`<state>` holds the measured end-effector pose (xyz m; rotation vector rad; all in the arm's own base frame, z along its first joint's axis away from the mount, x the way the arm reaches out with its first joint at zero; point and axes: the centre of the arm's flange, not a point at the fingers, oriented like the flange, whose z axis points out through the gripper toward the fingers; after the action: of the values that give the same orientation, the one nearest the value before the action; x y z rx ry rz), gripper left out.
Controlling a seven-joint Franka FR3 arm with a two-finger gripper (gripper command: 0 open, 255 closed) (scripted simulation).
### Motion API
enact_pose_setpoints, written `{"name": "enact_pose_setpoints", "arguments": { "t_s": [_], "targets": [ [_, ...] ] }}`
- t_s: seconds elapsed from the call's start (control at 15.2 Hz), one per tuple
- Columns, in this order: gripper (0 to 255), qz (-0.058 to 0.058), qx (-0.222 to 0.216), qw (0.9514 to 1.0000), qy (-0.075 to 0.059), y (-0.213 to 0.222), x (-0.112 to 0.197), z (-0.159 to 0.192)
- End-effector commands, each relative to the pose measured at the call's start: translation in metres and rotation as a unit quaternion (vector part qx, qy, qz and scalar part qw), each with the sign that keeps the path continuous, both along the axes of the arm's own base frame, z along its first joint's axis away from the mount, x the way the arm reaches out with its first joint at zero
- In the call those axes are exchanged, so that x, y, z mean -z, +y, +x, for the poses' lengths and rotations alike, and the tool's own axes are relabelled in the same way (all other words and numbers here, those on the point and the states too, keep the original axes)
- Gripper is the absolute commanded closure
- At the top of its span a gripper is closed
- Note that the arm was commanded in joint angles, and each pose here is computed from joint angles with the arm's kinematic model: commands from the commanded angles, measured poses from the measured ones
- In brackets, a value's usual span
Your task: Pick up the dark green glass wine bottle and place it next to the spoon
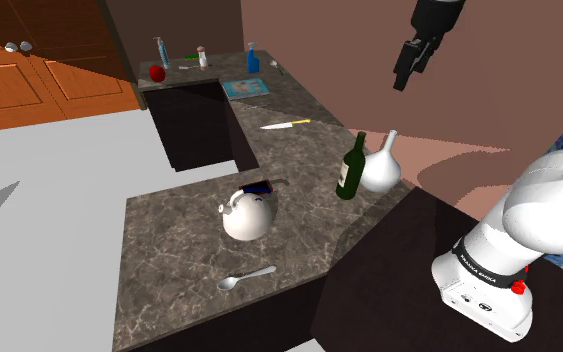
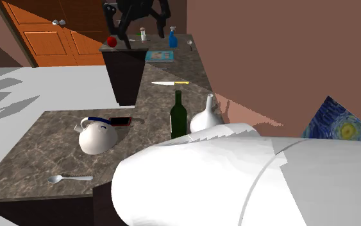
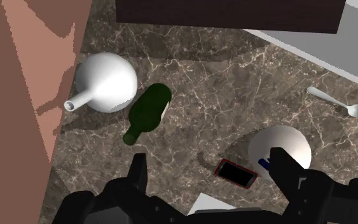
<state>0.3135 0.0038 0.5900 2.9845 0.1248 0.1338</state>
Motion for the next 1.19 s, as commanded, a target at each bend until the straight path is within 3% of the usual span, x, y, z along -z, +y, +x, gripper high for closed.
{"name": "enact_pose_setpoints", "arguments": {
  "t_s": [0.0, 1.12],
  "targets": [
    [0, 0.0, 0.0, 1.0, 0.0, 0.0, 0.0, 0.0],
    [0, 0.035, 0.005, 0.9992, 0.018, -0.114, 0.173, 0.1]
  ]
}}
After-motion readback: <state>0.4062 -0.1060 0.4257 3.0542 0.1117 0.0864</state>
